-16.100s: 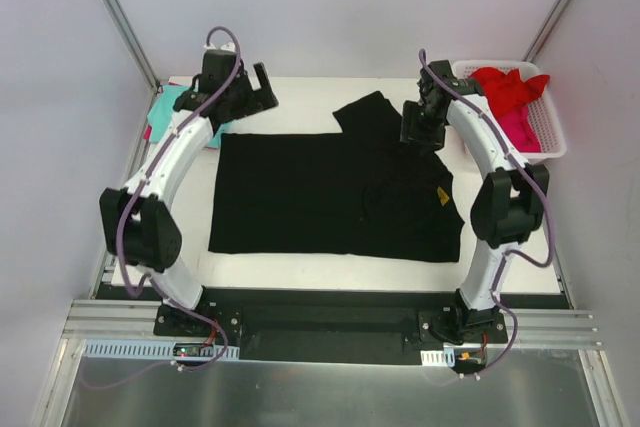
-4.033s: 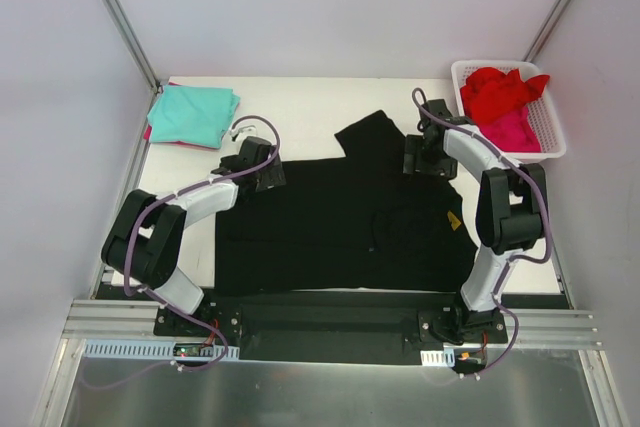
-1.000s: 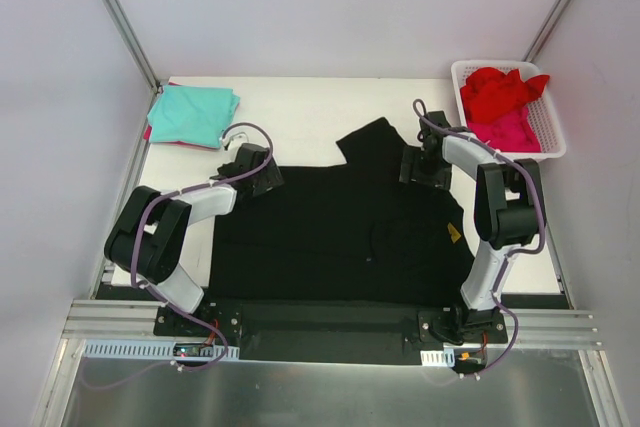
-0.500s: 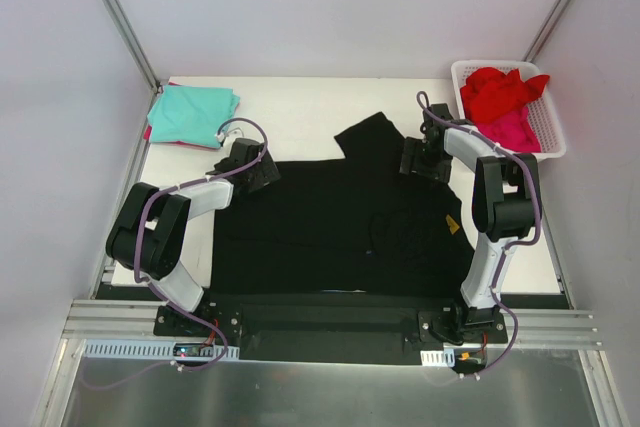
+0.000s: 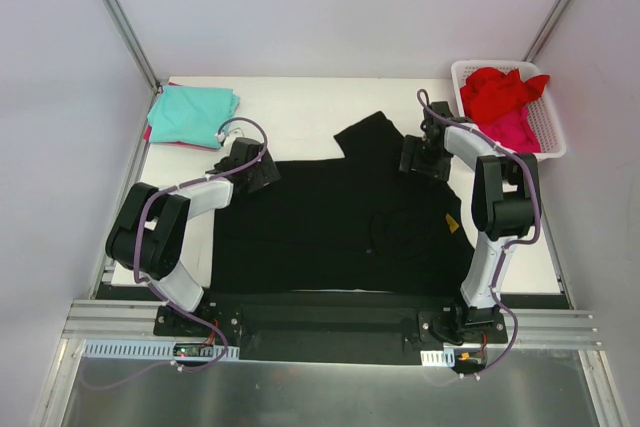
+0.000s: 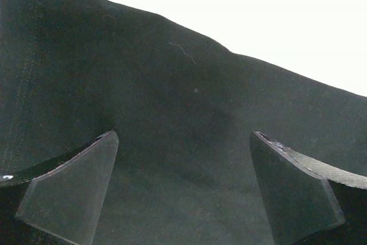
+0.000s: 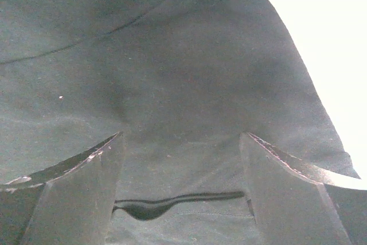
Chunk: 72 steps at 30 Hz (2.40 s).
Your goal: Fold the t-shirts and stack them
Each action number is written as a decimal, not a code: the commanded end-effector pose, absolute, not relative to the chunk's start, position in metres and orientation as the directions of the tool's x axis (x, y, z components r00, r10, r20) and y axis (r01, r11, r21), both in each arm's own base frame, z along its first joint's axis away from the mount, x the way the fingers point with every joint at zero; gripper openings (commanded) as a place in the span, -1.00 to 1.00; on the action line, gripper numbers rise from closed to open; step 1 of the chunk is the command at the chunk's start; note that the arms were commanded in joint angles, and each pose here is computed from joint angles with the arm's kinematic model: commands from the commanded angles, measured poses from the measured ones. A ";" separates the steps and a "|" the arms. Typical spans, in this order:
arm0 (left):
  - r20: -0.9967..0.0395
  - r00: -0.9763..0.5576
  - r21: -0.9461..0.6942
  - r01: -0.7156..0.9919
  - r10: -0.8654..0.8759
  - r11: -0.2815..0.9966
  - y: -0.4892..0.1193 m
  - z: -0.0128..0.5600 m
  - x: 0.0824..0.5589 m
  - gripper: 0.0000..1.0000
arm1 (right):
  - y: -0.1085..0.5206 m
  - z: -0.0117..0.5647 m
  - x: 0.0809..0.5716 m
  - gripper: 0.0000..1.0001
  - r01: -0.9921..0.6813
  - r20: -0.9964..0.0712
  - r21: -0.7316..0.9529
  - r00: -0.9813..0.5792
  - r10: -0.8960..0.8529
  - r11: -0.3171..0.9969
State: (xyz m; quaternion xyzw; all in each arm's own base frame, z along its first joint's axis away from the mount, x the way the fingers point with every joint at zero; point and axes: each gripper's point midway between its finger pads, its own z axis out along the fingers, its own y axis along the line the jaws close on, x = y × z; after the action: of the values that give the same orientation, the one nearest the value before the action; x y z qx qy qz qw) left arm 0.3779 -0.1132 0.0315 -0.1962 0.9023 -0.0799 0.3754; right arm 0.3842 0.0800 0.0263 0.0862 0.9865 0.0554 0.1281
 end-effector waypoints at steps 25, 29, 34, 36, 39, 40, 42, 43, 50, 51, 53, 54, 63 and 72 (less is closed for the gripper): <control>-0.780 -0.504 -0.347 -0.146 -0.371 0.926 -0.118 0.153 0.397 0.98 | 0.180 0.128 0.579 0.67 -0.369 -0.546 0.741 -0.818 0.183 0.562; -0.782 -0.502 -0.348 -0.141 -0.370 0.927 -0.118 0.155 0.397 0.98 | 0.183 0.120 0.579 0.66 -0.366 -0.528 0.764 -0.828 0.190 0.531; -0.775 -0.512 -0.349 -0.140 -0.370 0.926 -0.120 0.151 0.398 0.98 | 0.178 0.119 0.580 0.67 -0.399 -0.559 0.740 -0.812 0.166 0.541; -0.770 -0.520 -0.349 -0.141 -0.370 0.926 -0.121 0.148 0.398 0.98 | 0.171 0.120 0.585 0.68 -0.418 -0.590 0.708 -0.793 0.151 0.569; -0.763 -0.528 -0.351 -0.146 -0.372 0.925 -0.122 0.143 0.397 0.98 | 0.160 0.112 0.590 0.68 -0.371 -0.571 0.694 -0.806 0.158 0.616; -0.761 -0.530 -0.352 -0.146 -0.373 0.925 -0.122 0.143 0.397 0.98 | 0.157 0.108 0.589 0.68 -0.372 -0.575 0.680 -0.805 0.145 0.632; -0.759 -0.531 -0.357 -0.147 -0.378 0.923 -0.123 0.143 0.398 0.98 | 0.150 0.100 0.590 0.68 -0.340 -0.568 0.664 -0.809 0.153 0.666; -0.758 -0.532 -0.357 -0.146 -0.377 0.923 -0.123 0.142 0.398 0.98 | 0.149 0.097 0.590 0.68 -0.326 -0.557 0.669 -0.815 0.160 0.668; -0.758 -0.530 -0.362 -0.144 -0.380 0.921 -0.124 0.144 0.397 0.98 | 0.141 0.084 0.595 0.68 -0.224 -0.503 0.673 -0.837 0.215 0.705; -0.758 -0.527 -0.366 -0.145 -0.385 0.919 -0.124 0.145 0.397 0.98 | 0.140 0.081 0.596 0.68 -0.210 -0.495 0.674 -0.840 0.222 0.708; -0.757 -0.527 -0.370 -0.143 -0.387 0.918 -0.125 0.146 0.396 0.98 | 0.140 0.077 0.596 0.68 -0.197 -0.484 0.679 -0.844 0.230 0.708; -0.756 -0.526 -0.372 -0.142 -0.389 0.917 -0.125 0.147 0.397 0.98 | 0.140 0.076 0.596 0.68 -0.180 -0.470 0.689 -0.848 0.243 0.702; -0.759 -0.520 -0.379 -0.137 -0.392 0.915 -0.126 0.151 0.396 0.98 | 0.148 0.068 0.599 0.66 -0.150 -0.416 0.745 -0.866 0.276 0.650; -0.753 -0.520 -0.391 -0.140 -0.403 0.910 -0.126 0.151 0.394 0.98 | 0.167 0.078 0.588 0.29 -0.104 -0.319 0.834 -0.892 0.321 0.542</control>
State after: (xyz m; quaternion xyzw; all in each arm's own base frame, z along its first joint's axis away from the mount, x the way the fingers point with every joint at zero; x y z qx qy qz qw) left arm 0.3896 -0.1230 0.1259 -0.1513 0.8750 -0.1225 0.4432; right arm 0.5902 0.1554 0.0534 0.0683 0.8664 0.4422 0.2217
